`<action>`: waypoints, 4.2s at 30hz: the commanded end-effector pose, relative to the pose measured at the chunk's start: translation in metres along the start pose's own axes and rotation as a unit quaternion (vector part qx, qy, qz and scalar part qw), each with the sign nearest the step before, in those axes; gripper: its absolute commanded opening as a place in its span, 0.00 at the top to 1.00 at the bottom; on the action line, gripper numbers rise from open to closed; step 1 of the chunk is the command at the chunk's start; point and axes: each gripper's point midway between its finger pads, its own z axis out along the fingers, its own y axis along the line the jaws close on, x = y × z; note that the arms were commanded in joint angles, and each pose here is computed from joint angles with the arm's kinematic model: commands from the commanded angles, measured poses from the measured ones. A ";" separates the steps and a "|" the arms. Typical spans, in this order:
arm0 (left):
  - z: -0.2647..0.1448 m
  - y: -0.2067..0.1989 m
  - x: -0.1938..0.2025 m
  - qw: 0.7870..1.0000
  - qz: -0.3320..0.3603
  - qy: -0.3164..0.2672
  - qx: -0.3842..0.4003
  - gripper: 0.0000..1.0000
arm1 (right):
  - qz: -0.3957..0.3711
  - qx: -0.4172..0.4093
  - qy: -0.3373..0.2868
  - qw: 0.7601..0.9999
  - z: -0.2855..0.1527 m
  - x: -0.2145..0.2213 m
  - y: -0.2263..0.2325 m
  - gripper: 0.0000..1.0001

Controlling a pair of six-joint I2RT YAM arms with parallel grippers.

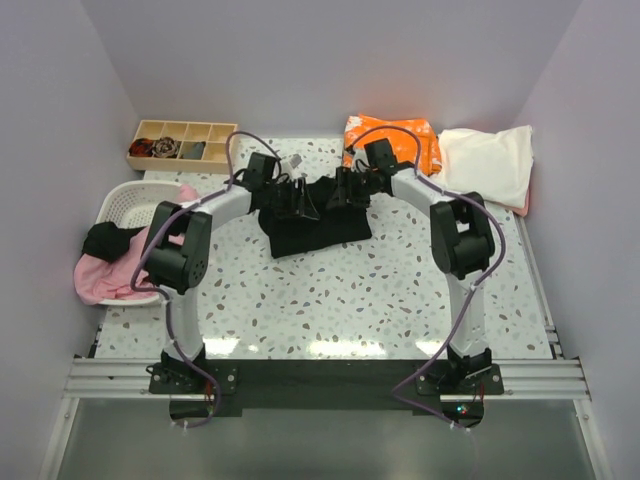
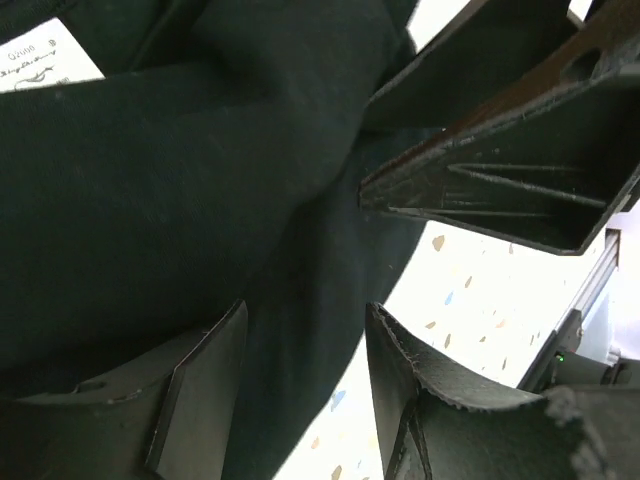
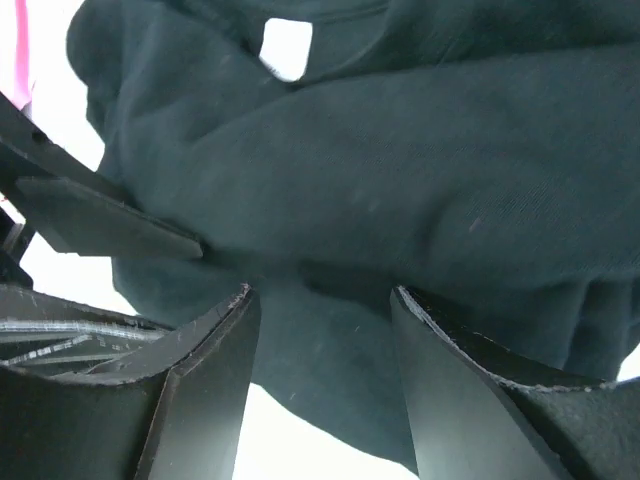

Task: Fold and stack the t-shirts
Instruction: Smooth out wrinkles on the folded tshirt

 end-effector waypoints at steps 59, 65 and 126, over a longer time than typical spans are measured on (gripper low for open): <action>-0.071 0.115 -0.073 0.954 0.052 -0.222 -0.195 0.41 | -0.025 0.069 -0.105 0.992 -0.028 -0.051 -0.059 0.29; -0.060 0.118 -0.073 0.955 0.059 -0.228 -0.179 0.41 | -0.016 0.067 -0.090 0.994 -0.007 -0.041 -0.073 0.29; -0.143 0.049 0.041 0.964 -0.008 -0.238 -0.117 0.32 | 0.023 0.032 -0.023 0.999 -0.106 0.111 0.034 0.39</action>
